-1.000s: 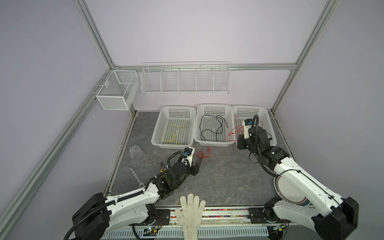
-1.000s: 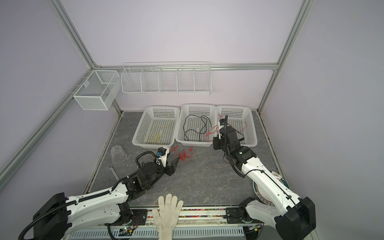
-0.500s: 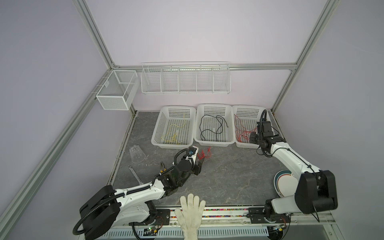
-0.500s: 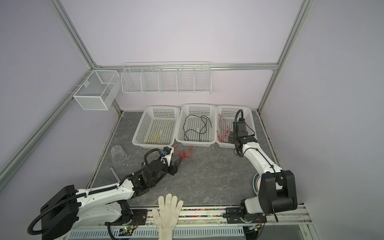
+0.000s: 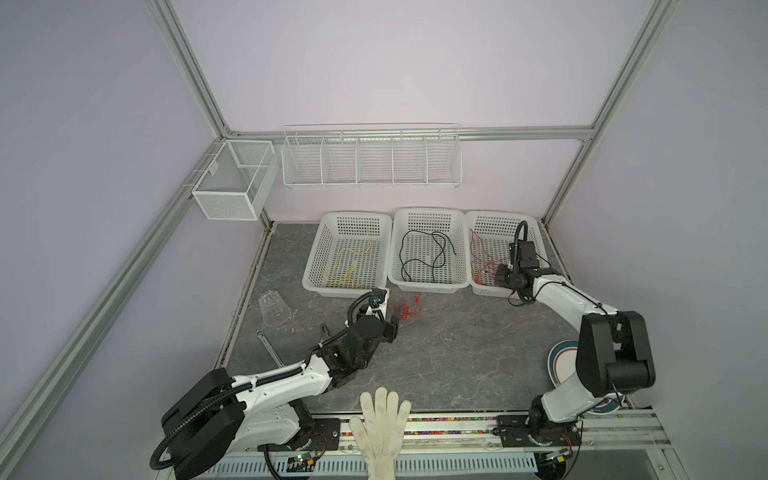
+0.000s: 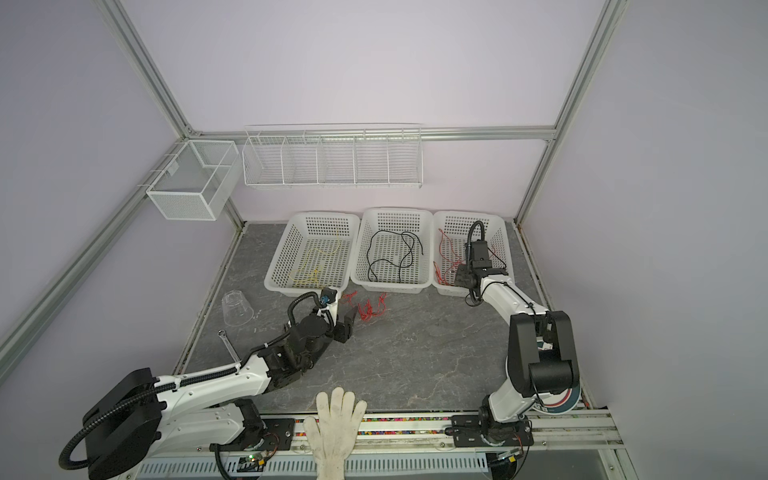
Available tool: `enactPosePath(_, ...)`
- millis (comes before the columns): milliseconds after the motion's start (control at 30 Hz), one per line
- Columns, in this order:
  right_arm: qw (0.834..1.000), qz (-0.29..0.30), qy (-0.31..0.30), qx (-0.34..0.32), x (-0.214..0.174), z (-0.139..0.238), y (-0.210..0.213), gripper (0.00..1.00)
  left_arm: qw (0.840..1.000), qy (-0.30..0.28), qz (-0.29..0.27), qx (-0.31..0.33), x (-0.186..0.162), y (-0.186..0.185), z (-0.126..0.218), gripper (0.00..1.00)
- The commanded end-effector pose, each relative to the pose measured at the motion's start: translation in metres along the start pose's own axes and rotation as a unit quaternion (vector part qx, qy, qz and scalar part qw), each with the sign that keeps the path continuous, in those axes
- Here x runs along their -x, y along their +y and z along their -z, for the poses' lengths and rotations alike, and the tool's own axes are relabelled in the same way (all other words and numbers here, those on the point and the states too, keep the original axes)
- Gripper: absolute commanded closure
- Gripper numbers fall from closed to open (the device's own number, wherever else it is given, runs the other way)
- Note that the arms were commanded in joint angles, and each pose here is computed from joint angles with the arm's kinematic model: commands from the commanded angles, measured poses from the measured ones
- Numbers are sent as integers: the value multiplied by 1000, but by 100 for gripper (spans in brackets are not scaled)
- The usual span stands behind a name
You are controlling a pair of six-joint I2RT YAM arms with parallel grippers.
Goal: Untangle the cables
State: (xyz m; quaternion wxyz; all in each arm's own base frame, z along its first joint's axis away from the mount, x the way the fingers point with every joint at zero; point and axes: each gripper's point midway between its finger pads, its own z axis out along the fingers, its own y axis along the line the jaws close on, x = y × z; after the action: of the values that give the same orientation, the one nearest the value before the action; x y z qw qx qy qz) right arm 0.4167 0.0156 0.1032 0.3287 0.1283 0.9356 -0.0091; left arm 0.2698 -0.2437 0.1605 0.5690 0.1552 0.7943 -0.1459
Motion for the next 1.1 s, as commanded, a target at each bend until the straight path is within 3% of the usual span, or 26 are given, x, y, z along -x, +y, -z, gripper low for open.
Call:
enactPosePath(0,999,2,-33,12,18,20,3,67,1000,1,19,24,4,7,-5,35)
enactPosePath(267,993,5,-84,86,25,73,16,62,997,45,22,51,-11,12,-22,43)
enactPosePath(400,986,6,-103,128,22,98,24,45,997,63,19,33,-17,2,-30,50)
enactPosePath(500,983,10,-103,151,18,109,29,38,997,76,21,19,-20,-7,-37,51)
enactPosePath(767,973,32,-95,209,4,127,53,36,990,137,19,-3,-33,-29,-58,56)
enactPosePath(1067,949,127,-88,275,-22,148,107,35,982,184,25,-7,-49,-42,-74,63)
